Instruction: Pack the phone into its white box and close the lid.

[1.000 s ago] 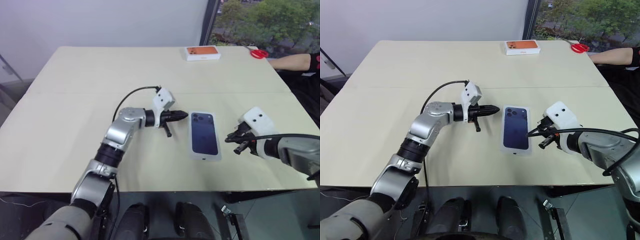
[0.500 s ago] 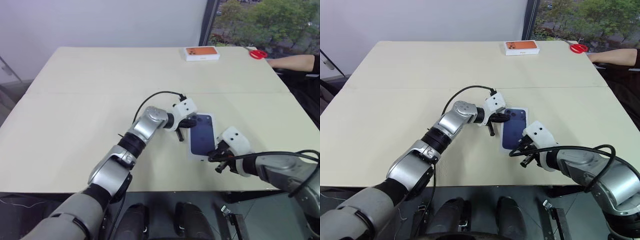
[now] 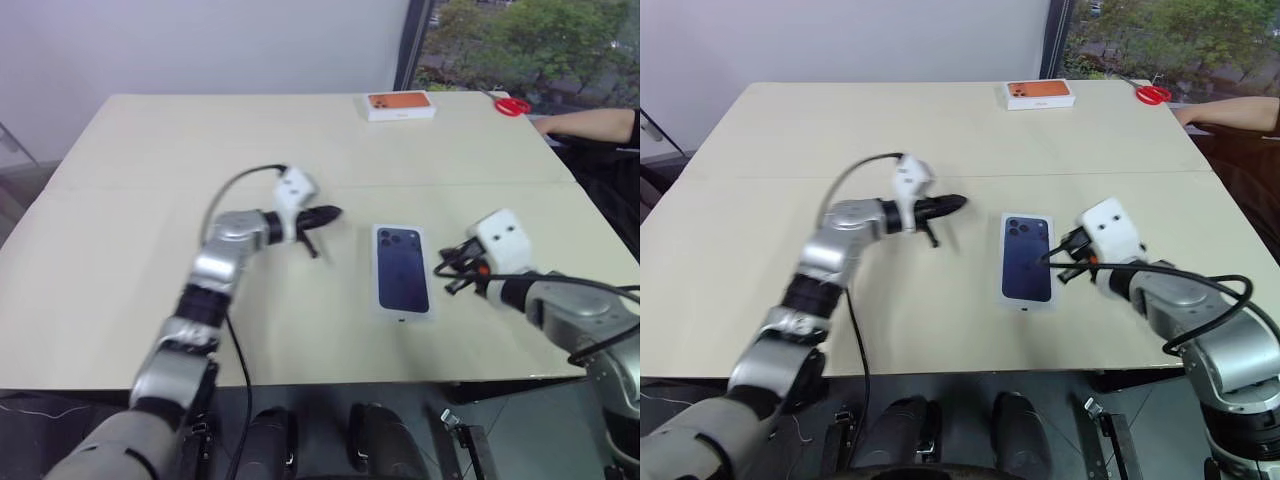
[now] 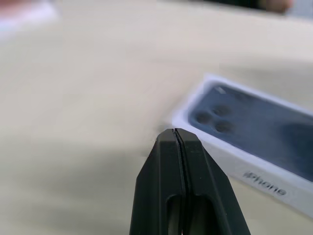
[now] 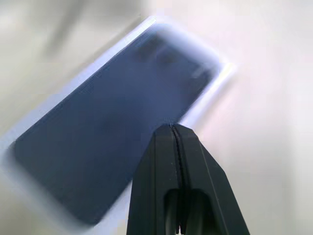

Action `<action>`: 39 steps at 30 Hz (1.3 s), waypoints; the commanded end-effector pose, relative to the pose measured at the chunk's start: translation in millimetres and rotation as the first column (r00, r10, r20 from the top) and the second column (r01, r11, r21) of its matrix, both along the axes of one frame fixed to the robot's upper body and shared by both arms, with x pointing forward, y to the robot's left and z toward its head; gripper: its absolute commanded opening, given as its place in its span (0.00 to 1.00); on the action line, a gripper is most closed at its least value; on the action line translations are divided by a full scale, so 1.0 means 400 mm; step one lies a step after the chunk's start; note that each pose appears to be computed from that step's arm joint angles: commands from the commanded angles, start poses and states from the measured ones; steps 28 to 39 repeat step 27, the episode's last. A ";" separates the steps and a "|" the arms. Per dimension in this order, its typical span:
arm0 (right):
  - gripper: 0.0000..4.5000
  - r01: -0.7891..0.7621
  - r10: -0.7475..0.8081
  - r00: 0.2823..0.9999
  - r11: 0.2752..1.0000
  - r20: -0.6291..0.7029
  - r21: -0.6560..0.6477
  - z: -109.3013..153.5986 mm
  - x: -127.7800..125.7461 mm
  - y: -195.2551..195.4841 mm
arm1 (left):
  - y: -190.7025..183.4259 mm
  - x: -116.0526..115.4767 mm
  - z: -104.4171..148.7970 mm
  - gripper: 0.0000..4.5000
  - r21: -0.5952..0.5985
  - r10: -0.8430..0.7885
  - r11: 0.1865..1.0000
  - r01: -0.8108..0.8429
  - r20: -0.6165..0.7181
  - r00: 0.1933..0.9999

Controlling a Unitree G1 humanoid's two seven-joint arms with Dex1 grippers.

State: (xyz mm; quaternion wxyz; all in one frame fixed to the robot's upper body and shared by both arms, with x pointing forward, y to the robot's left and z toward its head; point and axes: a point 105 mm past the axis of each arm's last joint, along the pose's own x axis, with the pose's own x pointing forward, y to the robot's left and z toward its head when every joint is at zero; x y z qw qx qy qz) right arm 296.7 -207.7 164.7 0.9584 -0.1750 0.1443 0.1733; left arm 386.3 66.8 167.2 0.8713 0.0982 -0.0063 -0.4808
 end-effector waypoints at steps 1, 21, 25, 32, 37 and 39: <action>0.01 0.042 -0.043 0.993 0.999 0.111 0.014 0.041 0.022 -0.048 | 0.124 -0.022 0.037 0.00 -0.060 0.084 0.995 -0.084 0.008 0.996; 0.01 -0.029 -0.002 0.991 0.974 0.135 0.227 0.016 0.079 -0.036 | 0.449 -0.149 -0.040 0.00 0.019 0.447 0.894 -0.447 -0.107 0.888; 0.01 -0.040 0.008 0.990 0.972 0.139 0.230 0.017 0.079 -0.026 | 0.462 -0.158 -0.041 0.00 0.024 0.456 0.889 -0.457 -0.118 0.882; 0.01 -0.045 0.012 0.990 0.972 0.142 0.230 0.017 0.078 -0.028 | 0.466 -0.161 -0.039 0.00 0.024 0.460 0.887 -0.461 -0.126 0.879; 0.01 -0.045 0.012 0.990 0.972 0.142 0.230 0.017 0.078 -0.028 | 0.466 -0.161 -0.039 0.00 0.024 0.460 0.887 -0.461 -0.126 0.879; 0.01 -0.045 0.012 0.990 0.972 0.142 0.230 0.017 0.078 -0.028 | 0.466 -0.161 -0.039 0.00 0.024 0.460 0.887 -0.461 -0.126 0.879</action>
